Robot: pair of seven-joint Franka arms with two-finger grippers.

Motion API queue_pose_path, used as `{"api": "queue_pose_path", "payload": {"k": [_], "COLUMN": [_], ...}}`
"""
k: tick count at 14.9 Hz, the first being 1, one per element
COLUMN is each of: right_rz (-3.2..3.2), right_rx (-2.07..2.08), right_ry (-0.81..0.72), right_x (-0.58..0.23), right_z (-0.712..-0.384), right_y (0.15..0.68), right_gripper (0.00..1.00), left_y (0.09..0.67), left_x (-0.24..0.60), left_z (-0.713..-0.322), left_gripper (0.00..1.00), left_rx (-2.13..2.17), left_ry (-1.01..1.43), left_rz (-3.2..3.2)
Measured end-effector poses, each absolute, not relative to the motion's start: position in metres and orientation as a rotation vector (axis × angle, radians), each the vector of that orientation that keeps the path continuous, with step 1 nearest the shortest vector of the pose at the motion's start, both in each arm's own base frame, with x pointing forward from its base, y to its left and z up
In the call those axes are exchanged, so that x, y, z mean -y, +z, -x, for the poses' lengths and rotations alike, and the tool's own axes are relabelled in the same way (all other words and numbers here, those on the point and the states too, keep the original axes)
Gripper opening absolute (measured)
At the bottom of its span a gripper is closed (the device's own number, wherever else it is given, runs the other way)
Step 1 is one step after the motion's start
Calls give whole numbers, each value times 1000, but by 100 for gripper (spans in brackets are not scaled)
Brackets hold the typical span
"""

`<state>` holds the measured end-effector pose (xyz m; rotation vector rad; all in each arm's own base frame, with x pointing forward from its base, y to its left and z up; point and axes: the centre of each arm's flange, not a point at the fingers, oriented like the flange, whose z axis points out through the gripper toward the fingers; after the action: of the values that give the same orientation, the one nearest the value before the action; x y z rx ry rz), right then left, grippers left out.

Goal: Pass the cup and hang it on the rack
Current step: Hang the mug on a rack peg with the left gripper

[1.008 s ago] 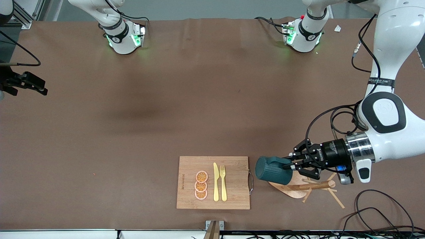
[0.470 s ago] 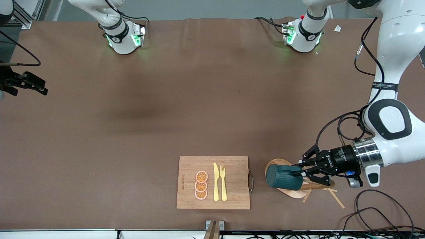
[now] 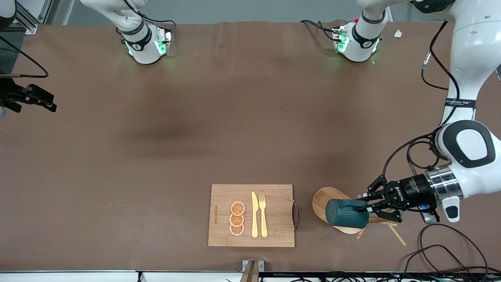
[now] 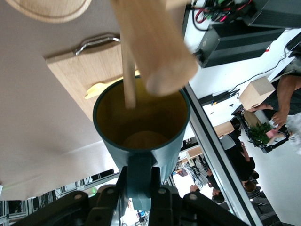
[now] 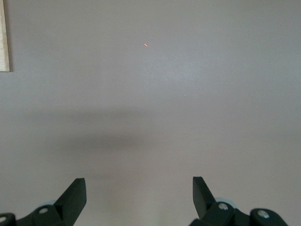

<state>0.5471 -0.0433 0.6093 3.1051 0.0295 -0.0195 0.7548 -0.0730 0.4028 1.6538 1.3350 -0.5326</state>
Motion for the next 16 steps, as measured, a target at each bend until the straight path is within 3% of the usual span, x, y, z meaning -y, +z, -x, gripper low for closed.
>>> {"api": "queue_pose_path", "payload": {"k": [16], "right_rz": [-3106], "right_rx": [-29], "right_ry": [-32], "right_x": [44], "right_z": [-547], "right_y": [607], "right_gripper": [100], "left_y": [373], "left_x": [44], "left_z": [-756], "left_gripper": [21], "left_rx": [-1342], "left_ry": [-543], "left_rz": [-1650]}}
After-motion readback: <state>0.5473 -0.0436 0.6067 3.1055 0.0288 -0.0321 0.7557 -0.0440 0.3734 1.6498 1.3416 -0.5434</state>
